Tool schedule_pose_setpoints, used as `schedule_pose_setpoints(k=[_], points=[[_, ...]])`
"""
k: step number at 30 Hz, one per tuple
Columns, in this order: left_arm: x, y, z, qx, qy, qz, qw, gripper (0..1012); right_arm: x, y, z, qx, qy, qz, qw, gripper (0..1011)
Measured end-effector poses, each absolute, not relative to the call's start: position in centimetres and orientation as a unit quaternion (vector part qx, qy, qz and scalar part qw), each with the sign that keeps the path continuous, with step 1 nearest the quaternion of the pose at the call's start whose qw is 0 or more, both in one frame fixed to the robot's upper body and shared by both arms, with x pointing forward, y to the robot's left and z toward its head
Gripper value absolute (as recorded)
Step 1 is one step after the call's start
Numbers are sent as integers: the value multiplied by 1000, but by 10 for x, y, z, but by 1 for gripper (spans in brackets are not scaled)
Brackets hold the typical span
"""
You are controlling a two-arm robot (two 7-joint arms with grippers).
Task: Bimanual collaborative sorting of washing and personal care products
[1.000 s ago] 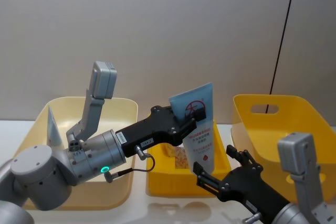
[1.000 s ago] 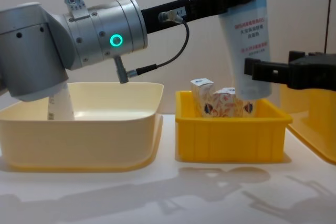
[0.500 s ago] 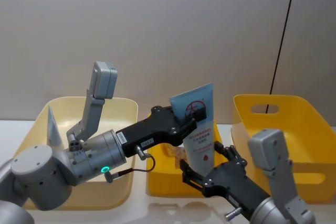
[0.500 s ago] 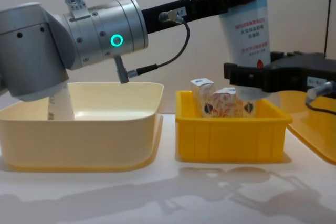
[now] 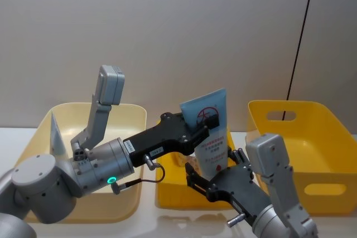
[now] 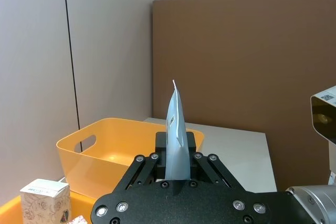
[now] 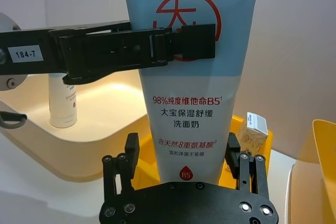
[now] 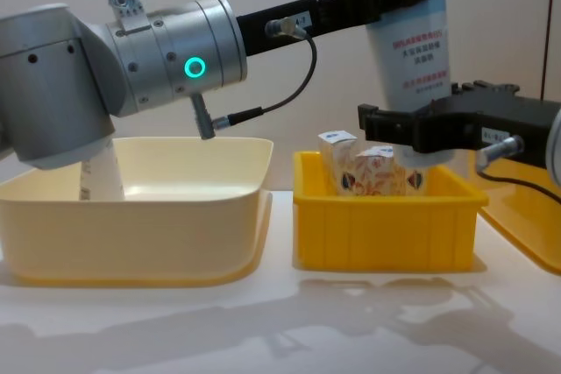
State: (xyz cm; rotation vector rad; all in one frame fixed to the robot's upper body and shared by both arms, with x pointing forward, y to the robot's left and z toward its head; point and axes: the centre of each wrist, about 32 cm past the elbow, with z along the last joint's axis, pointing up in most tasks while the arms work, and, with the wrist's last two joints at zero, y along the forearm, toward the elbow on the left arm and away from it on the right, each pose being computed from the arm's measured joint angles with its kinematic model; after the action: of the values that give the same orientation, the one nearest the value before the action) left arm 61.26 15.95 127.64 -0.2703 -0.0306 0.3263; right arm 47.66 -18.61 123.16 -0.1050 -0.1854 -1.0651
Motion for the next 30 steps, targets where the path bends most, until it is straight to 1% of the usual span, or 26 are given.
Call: schedule_pose_setpoints(k=[2,6,10,12,13,19,25,27,28,29,30], points=[[613,160,1276,-134,-15,162,978,191,478,-184,1231,-50,-91,-509,854,986],[613,160,1276,-134,-15,162,978,191,479,-182,1231,-50,-93,-513,852,912],[613,160,1276,-134,-15,162,978,191,480,-180,1231,-50,-97,-515,850,784],[613,160,1276,-134,-15,162,978,191,480,-180,1230,-50,-97,-516,850,739],[613,160,1276,-134,-15,162,977,191,480,-179,1230,-51,-98,-516,849,694],[613,160,1276,-134,-15,162,977,199,481,-178,1230,-51,-100,-518,848,643],[613,160,1276,-134,-15,162,977,338,481,-177,1230,-51,-100,-518,848,614],[613,160,1276,-134,-15,162,977,423,481,-177,1230,-51,-100,-519,848,602],[613,160,1276,-134,-15,162,977,441,481,-177,1230,-51,-100,-519,847,598],[613,160,1276,-134,-15,162,978,503,482,-178,1230,-51,-100,-519,847,593],[613,160,1276,-134,-15,162,977,503,482,-178,1230,-51,-100,-520,847,587]])
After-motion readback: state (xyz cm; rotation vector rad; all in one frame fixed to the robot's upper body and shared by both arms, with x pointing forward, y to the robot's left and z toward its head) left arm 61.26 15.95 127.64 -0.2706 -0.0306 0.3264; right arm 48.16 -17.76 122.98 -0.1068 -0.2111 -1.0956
